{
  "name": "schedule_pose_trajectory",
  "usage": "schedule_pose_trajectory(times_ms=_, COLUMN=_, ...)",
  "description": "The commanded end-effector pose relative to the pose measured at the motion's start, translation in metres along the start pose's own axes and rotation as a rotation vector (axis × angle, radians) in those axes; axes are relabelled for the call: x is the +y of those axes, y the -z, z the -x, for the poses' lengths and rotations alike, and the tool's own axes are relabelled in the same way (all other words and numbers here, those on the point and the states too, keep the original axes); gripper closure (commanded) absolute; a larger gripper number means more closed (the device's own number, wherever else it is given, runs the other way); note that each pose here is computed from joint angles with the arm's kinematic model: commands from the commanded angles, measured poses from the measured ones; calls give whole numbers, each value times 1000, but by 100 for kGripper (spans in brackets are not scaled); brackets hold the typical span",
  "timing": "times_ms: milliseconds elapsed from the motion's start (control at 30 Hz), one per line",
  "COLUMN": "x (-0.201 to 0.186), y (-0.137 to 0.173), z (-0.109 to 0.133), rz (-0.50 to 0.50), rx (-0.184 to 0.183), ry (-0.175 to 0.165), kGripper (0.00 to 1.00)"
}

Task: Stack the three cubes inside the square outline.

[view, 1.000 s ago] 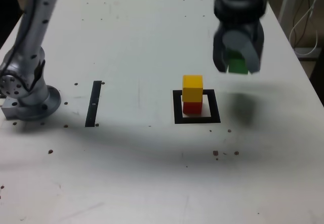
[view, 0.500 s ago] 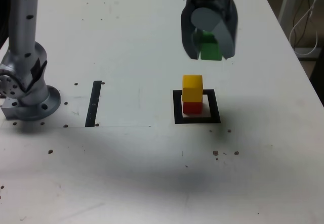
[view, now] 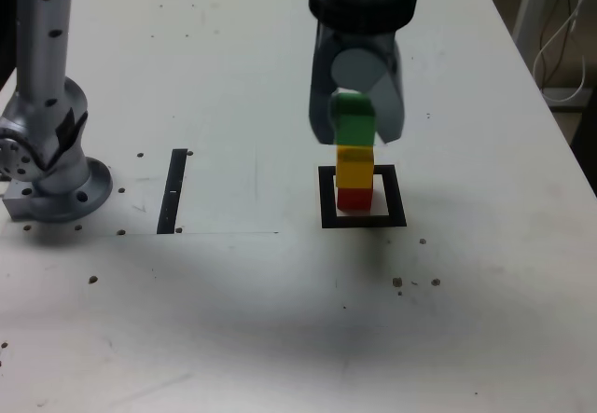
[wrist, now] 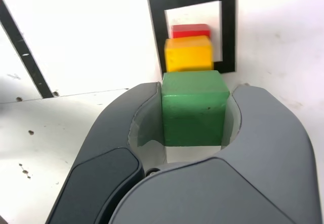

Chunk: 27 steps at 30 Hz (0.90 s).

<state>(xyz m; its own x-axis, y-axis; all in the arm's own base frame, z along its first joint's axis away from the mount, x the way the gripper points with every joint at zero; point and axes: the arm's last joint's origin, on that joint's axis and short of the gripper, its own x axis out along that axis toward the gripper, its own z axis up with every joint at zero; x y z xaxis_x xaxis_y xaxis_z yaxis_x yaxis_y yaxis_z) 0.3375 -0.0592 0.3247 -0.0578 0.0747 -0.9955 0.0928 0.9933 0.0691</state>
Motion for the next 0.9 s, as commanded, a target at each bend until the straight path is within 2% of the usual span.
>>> schedule_pose_trajectory(times_ms=0, x=0, y=-2, z=-3, rz=12, rx=6, ry=-3, kGripper=92)
schedule_pose_trajectory(times_ms=267, x=-1, y=-7, z=-10, rz=16, rx=18, ry=-11, kGripper=90)
schedule_pose_trajectory(times_ms=367, x=-1, y=-10, z=-14, rz=14, rx=26, ry=-8, kGripper=86)
schedule_pose_trajectory(times_ms=433, x=-2, y=-12, z=-17, rz=13, rx=34, ry=-6, kGripper=79)
schedule_pose_trajectory(times_ms=533, x=-3, y=-14, z=-20, rz=11, rx=43, ry=-3, kGripper=61)
schedule_pose_trajectory(times_ms=667, x=-2, y=-15, z=-21, rz=5, rx=50, ry=-9, kGripper=22)
schedule_pose_trajectory(times_ms=733, x=-2, y=-14, z=-20, rz=2, rx=51, ry=-15, kGripper=7)
schedule_pose_trajectory(times_ms=800, x=-1, y=-13, z=-19, rz=1, rx=51, ry=-21, kGripper=2)
schedule_pose_trajectory(times_ms=867, x=-1, y=-12, z=-17, rz=0, rx=52, ry=-26, kGripper=1)
